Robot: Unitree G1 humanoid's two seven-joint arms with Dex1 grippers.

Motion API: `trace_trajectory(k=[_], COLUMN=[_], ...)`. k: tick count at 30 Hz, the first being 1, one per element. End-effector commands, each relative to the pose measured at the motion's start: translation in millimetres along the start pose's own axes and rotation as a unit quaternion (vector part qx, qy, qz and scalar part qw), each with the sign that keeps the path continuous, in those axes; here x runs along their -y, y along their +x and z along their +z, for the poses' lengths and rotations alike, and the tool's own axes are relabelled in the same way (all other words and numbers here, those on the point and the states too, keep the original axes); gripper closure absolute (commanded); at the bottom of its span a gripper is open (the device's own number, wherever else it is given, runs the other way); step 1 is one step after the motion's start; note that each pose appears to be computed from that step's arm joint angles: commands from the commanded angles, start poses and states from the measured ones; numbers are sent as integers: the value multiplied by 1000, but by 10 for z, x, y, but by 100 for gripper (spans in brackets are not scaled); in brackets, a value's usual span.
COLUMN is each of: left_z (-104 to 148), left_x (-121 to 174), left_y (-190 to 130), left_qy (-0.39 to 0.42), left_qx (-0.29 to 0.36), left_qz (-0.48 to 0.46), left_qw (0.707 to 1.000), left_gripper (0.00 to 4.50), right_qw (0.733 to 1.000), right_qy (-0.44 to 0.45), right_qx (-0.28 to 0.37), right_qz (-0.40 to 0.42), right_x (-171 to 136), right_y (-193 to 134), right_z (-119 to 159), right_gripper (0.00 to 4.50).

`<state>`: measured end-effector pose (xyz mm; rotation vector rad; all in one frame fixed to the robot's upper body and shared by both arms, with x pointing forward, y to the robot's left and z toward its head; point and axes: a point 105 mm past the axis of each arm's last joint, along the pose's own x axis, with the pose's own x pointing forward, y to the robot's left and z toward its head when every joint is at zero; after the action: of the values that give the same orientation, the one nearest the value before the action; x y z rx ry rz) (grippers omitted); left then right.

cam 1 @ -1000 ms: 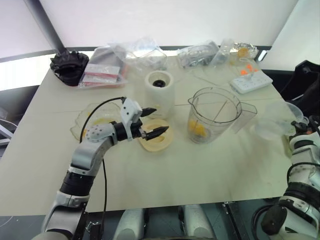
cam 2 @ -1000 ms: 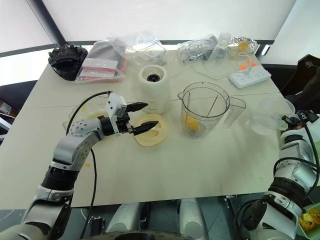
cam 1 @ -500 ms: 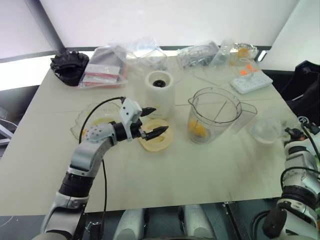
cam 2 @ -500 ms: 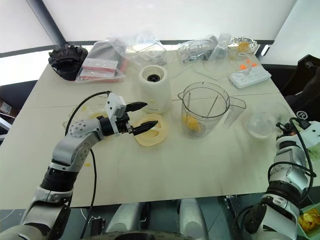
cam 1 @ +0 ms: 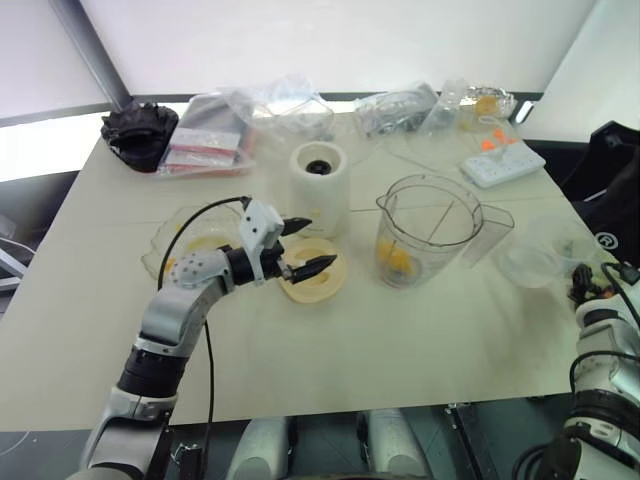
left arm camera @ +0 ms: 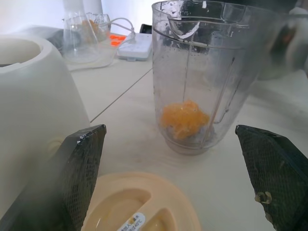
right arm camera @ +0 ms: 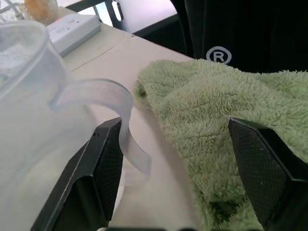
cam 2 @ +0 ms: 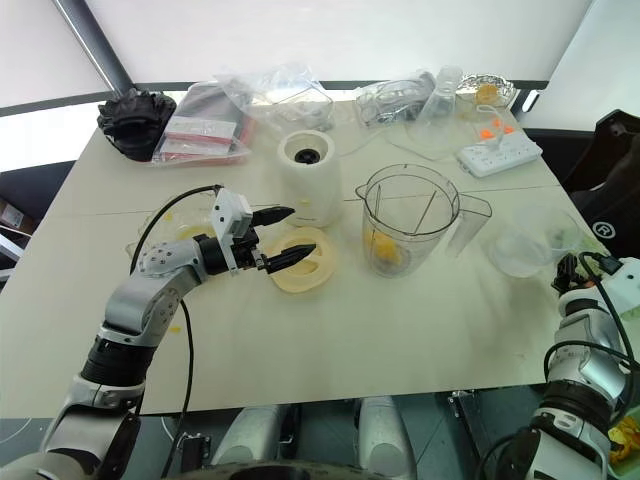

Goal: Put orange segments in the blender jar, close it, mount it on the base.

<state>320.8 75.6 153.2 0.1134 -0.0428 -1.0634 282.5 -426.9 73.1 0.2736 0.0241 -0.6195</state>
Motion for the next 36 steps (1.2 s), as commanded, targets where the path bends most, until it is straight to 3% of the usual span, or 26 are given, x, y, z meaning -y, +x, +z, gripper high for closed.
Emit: trace_trajectory(k=[1,3,8,14,20,26,29,31,36], left_z=[96,95,80,75,2,-63,-124,-192,-388], left_x=[38,38,-43,-106,-275,-421,-476,-517,-450], left_y=[15,15,0,-2,-34,-23,56,142,303], left_qy=[17,17,22,33,72,113,147,176,181], left_qx=[14,14,4,-6,-70,-140,-164,-179,-204], left_qz=[-7,-7,-8,-20,-73,-139,-174,-182,-229], left_qw=[1000,1000,1000,999,992,974,960,951,935], left_gripper=[0,0,0,0,0,0,87,181,181], right_qw=[1000,1000,993,988,938,898,880,869,839], right_qy=[-5,-6,-69,-72,-153,-203,-211,-219,-234], right_qx=[27,26,4,-22,-62,-67,-60,-62,-76], right_qz=[4,4,94,131,306,385,421,440,486], right_x=[7,11,-93,-136,-530,-777,-971,-1075,-1281], right_y=[-60,-77,-569,-870,-1381,-1607,-1705,-1767,-1931], right_z=[171,173,215,251,505,765,852,857,810], right_gripper=[112,112,112,112,112,112,103,103,103])
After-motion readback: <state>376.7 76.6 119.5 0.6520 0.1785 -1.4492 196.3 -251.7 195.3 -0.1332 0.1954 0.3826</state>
